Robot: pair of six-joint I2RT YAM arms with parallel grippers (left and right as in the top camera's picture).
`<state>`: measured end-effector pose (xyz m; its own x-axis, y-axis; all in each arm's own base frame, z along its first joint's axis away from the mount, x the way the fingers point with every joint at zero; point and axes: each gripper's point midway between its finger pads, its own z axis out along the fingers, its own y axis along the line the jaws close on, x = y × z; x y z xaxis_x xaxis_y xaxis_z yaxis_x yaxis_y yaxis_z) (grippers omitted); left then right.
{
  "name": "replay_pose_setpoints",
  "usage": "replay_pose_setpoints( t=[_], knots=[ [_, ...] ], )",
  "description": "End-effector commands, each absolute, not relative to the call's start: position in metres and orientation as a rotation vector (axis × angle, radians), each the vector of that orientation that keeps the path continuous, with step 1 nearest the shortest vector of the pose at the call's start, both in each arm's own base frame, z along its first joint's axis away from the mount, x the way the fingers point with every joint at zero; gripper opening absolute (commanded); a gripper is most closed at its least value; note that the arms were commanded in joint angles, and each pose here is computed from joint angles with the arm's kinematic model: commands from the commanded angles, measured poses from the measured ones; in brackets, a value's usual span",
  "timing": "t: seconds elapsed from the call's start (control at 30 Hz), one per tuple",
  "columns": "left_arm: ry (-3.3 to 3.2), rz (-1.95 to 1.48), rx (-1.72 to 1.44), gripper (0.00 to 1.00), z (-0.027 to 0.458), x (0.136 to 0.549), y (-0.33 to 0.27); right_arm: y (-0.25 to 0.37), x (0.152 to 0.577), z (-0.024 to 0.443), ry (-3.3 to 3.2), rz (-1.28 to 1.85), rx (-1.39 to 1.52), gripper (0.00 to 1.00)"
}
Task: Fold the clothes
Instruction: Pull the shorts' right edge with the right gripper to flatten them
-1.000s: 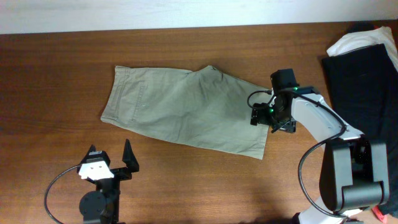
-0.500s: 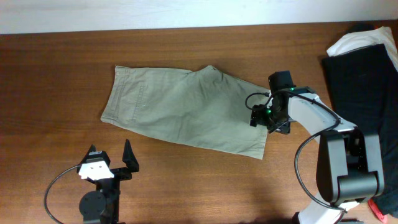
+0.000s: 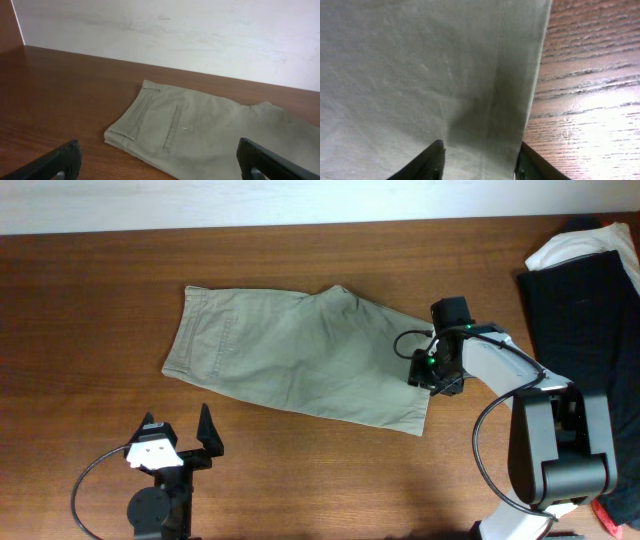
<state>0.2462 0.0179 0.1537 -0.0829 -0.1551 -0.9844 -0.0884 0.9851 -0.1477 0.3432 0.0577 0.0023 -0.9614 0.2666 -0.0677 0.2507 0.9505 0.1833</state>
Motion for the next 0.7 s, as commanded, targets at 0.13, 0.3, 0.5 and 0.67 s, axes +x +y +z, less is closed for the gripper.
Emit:
replay_pose_setpoints(
  t=[0.13, 0.3, 0.5, 0.67],
  knots=[
    [1.661, -0.041, -0.176, 0.99, 0.152, 0.246, 0.019, 0.055, 0.34, -0.005, 3.019, 0.225, 0.489, 0.14],
    [1.661, -0.041, -0.176, 0.99, 0.152, 0.246, 0.019, 0.037, 0.357, 0.002, 2.956, 0.148, 0.507, 0.04],
    [1.661, -0.041, -0.176, 0.99, 0.152, 0.246, 0.019, 0.023, 0.432, 0.059, 2.738, 0.193, 0.347, 0.04],
    [1.661, -0.041, -0.176, 0.99, 0.152, 0.246, 0.019, 0.045, 0.457, 0.074, 2.635, 0.214, 0.229, 0.04]
  ],
)
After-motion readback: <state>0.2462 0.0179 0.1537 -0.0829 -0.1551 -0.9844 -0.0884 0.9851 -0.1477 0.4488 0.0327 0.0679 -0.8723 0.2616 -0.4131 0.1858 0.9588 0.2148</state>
